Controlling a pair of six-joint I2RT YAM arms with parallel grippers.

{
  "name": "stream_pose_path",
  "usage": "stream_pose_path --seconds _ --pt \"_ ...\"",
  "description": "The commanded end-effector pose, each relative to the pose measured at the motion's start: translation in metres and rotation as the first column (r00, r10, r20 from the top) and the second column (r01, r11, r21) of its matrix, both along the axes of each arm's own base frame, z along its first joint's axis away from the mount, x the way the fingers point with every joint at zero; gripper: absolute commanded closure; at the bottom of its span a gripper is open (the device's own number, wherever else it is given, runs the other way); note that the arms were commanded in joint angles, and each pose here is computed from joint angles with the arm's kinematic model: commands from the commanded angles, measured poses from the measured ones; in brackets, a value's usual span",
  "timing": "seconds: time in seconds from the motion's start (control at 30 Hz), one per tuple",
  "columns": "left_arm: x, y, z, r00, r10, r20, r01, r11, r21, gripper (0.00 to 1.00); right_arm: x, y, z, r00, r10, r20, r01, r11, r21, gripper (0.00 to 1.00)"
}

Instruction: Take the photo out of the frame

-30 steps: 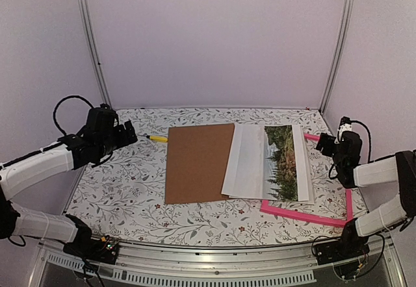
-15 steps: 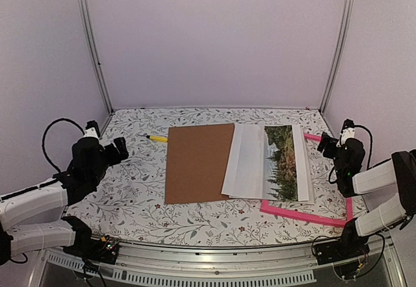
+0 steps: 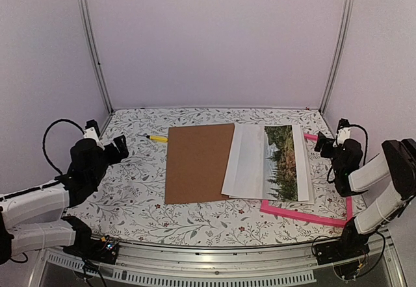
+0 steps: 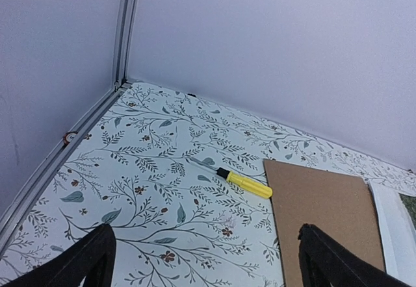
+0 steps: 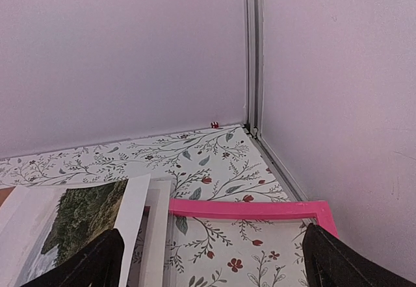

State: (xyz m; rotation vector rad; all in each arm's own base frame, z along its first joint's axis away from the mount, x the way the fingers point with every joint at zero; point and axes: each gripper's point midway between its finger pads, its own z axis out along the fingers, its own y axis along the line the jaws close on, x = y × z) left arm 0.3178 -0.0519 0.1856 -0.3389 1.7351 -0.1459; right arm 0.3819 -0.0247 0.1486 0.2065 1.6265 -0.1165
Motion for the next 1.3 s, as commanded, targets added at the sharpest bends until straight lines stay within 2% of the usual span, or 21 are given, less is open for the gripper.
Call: stream_pose_path --seconds 0.0,0.2,0.4,0.47,0.67,1.1,1.27 --pt "0.008 -0.001 0.004 1.0 -0.009 0.016 0.009 1.0 -0.008 0.01 0.01 0.004 0.01 0.998 0.051 0.022 -0.051 0.999 -0.008 0.01" --pt "0.018 -0.001 -0.012 1.0 -0.011 -0.029 0.011 1.0 -0.002 0.01 0.01 0.007 0.01 0.997 0.068 0.022 -0.068 0.998 -0.017 0.01" --pt "0.023 0.019 -0.034 0.993 0.064 -0.095 -0.059 0.997 0.048 0.01 0.009 0.006 0.01 0.998 0.065 0.025 -0.064 0.998 -0.018 0.01" --pt "0.026 0.025 -0.041 0.991 0.077 -0.11 -0.075 0.997 0.028 0.01 0.009 0.006 0.01 0.998 0.065 0.025 -0.064 0.998 -0.017 0.01" --pt "0.036 0.031 -0.021 0.996 0.072 -0.043 -0.071 0.997 0.021 0.01 0.001 0.005 0.014 0.996 0.061 0.065 -0.06 0.998 -0.016 0.01" --pt "0.03 0.075 -0.003 0.976 0.218 0.002 -0.213 0.95 0.227 0.01 -0.002 0.004 0.008 0.997 0.052 0.064 -0.051 0.999 -0.018 0.01" --pt "0.017 0.102 -0.029 0.958 0.285 0.034 -0.286 0.941 0.179 0.01 -0.002 0.003 0.008 0.997 0.051 0.064 -0.05 0.999 -0.018 0.01"
